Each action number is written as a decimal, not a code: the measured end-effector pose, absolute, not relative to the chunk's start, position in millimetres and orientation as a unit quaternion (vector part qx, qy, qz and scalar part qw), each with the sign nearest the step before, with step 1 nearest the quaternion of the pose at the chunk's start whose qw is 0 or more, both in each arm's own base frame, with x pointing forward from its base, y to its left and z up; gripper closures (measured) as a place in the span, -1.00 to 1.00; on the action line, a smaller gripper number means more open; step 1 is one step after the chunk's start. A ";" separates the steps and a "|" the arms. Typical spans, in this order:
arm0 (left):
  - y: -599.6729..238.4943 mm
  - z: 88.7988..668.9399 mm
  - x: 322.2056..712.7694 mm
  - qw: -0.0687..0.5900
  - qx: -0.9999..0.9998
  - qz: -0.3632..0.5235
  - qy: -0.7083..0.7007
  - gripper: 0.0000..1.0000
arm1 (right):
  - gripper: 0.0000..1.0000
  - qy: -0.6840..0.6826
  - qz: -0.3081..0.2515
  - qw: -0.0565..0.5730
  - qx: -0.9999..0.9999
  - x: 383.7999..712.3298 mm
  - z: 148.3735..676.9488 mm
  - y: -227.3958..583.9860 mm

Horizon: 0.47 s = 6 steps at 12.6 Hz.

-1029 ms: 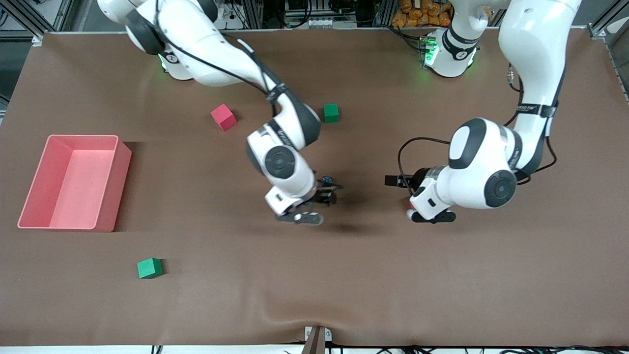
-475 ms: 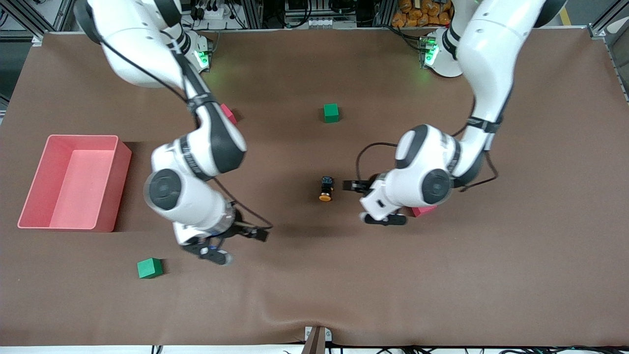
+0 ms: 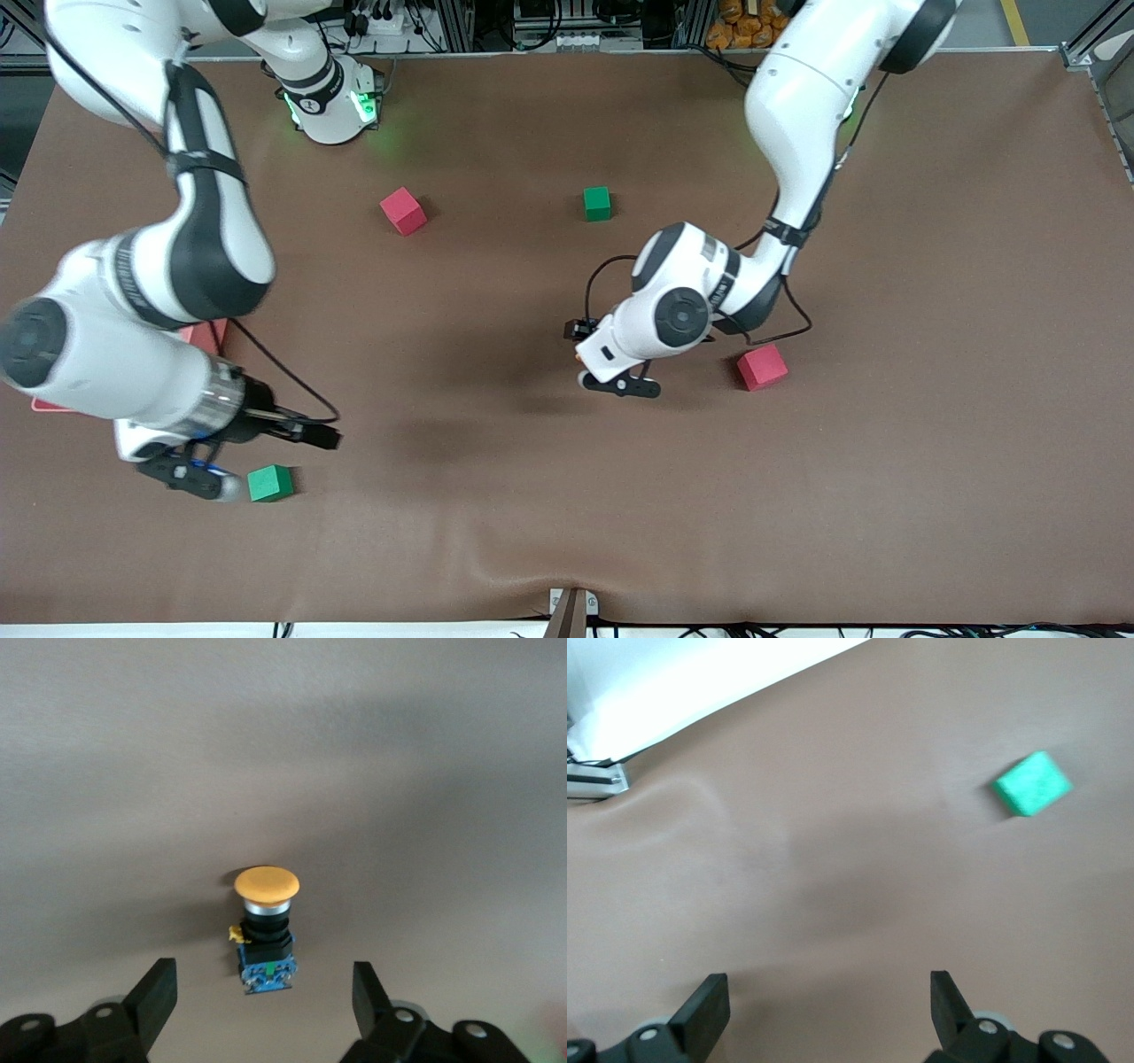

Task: Place and upright button with both arms
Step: 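Set the button upright on the table and open the right gripper, then grasp the button base with the left gripper while the right gripper retracts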

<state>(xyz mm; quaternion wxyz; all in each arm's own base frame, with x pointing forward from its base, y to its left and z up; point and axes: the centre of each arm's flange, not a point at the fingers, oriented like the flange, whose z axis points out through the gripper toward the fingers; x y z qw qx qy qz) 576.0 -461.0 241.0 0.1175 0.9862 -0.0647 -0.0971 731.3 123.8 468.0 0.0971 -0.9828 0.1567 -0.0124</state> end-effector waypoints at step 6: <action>-481.1 214.1 559.2 0.100 0.986 -0.109 -0.082 -0.74 | -1.00 0.130 -0.036 0.037 -0.990 667.6 591.1 92.4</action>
